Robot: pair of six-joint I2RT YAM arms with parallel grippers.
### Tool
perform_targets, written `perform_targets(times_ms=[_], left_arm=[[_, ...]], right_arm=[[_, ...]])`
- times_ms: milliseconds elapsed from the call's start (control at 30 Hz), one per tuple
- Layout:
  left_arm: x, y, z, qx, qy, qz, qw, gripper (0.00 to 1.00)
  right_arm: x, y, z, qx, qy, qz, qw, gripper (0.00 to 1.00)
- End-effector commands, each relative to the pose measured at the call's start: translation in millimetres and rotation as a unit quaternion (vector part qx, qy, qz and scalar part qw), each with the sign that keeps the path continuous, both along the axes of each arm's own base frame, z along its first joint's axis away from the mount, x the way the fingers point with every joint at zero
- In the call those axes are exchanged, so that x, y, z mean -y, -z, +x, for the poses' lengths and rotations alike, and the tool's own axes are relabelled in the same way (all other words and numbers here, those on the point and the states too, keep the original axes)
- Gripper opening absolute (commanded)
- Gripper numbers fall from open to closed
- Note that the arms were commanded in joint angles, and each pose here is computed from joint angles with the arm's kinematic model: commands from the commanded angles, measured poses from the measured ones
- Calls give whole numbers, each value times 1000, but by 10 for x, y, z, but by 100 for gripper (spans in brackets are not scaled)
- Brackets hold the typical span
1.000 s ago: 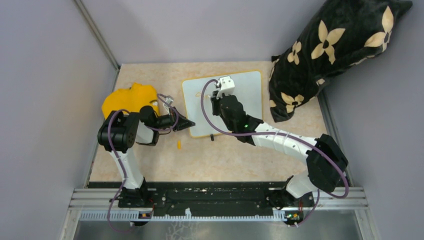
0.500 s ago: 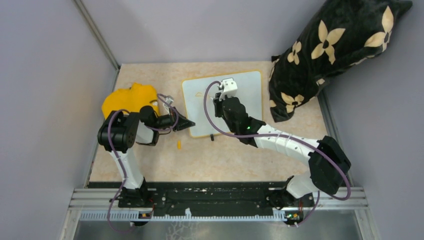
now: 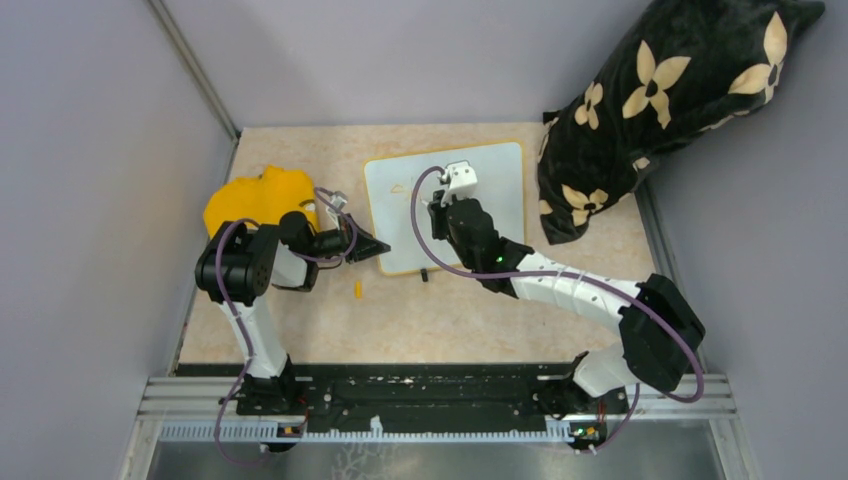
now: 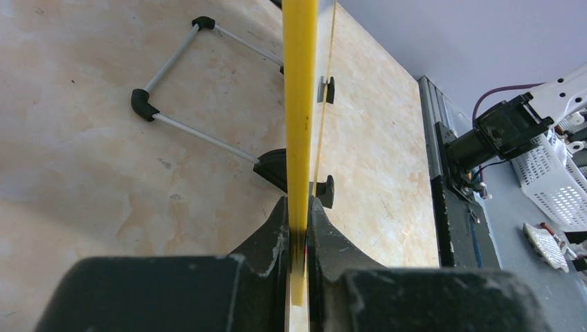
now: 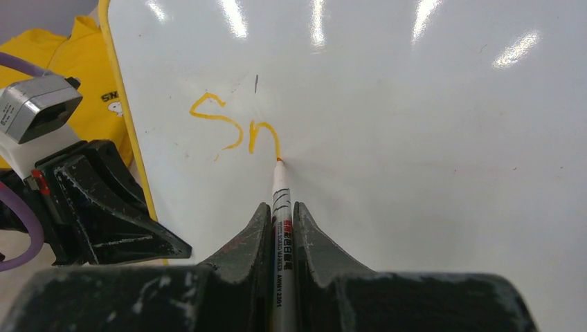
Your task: Write a sentence on the whiteboard
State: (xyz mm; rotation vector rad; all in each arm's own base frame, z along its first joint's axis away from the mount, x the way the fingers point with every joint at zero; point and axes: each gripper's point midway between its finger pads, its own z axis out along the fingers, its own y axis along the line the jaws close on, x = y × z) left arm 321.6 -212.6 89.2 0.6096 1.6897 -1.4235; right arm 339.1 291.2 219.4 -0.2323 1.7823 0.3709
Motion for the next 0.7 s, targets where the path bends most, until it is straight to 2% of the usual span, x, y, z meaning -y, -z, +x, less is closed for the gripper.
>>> perform_targets(times_ms=[0,667], left_arm=[[-17,124,16,-4,-11,10,1000,0],[-17,130,16,-6,-11,10,1000,0]], right_arm=[[73,-142,62,11,16,10,1000,0],[73,-372,281,30,29,15,999,0]])
